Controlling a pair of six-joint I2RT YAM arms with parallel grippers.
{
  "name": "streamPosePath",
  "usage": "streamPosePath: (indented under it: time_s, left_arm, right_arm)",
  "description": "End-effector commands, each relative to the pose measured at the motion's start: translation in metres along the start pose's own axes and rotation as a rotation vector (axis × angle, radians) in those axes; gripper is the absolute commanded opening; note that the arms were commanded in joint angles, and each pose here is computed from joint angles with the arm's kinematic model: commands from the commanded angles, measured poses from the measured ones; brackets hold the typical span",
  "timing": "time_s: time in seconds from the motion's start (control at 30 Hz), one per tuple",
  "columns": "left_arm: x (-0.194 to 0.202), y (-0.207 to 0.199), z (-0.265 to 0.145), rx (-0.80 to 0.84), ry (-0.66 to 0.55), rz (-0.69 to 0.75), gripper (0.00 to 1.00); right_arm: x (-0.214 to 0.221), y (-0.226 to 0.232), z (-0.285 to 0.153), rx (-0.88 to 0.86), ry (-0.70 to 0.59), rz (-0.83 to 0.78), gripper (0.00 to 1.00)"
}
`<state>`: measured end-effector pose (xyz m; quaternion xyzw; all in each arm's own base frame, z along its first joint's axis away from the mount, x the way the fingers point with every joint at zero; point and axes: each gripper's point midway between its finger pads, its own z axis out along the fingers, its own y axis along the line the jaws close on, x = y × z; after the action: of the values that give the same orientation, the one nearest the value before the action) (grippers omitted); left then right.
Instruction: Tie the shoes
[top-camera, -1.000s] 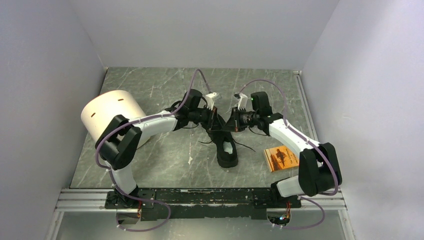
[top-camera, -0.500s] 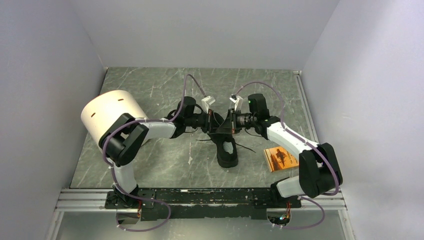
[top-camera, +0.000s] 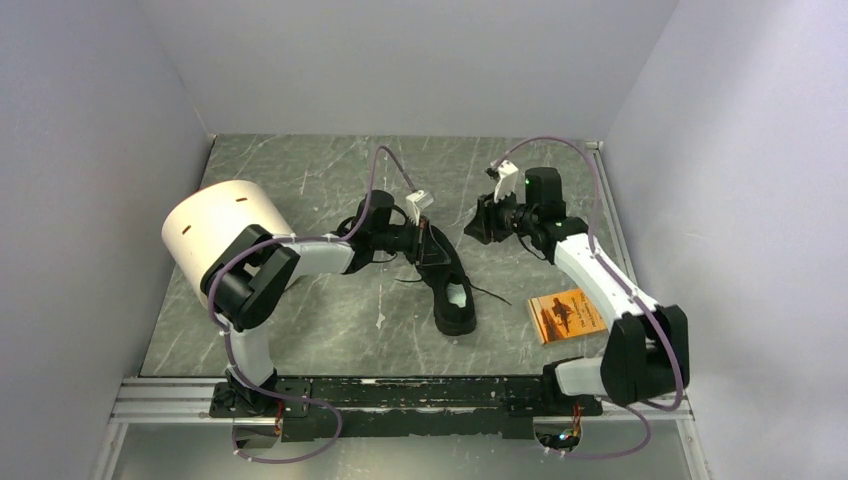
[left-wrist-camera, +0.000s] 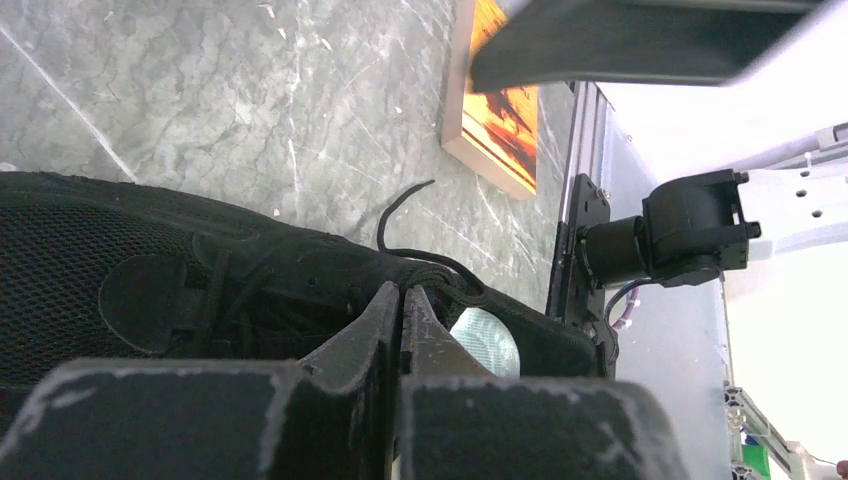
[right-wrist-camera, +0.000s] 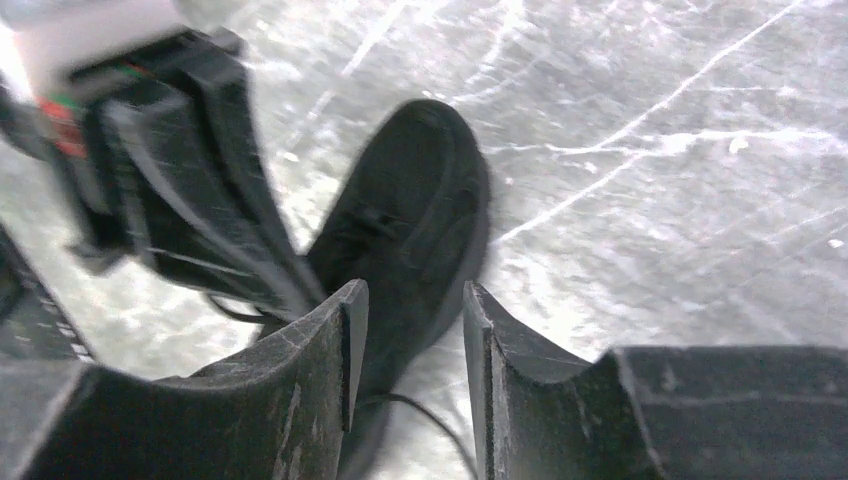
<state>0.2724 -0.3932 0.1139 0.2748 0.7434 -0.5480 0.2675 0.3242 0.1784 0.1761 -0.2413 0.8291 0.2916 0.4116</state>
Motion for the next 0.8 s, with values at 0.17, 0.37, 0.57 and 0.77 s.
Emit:
streamPosePath:
  time_s: [0.17,0.37,0.57,0.77]
  left_arm:
    - [-0.02,-0.002,0.002,-0.017,-0.015,0.094,0.05]
    - [-0.02,-0.001,0.003,-0.015,-0.012,0.097,0.05]
    - [-0.019,0.0,0.006,-0.011,-0.002,0.102,0.05]
    - [-0.02,0.002,0.007,-0.011,-0.005,0.099,0.05]
  right_arm:
    - [0.046,-0.015,0.031,-0.24,0.057,-0.282,0.41]
    - [0.071,0.015,0.035,-0.383,0.088,-0.372,0.36]
    - [0.075,0.023,0.037,-0.443,0.074,-0.363,0.33]
    - [0.074,0.03,0.035,-0.481,0.056,-0.367,0.33]
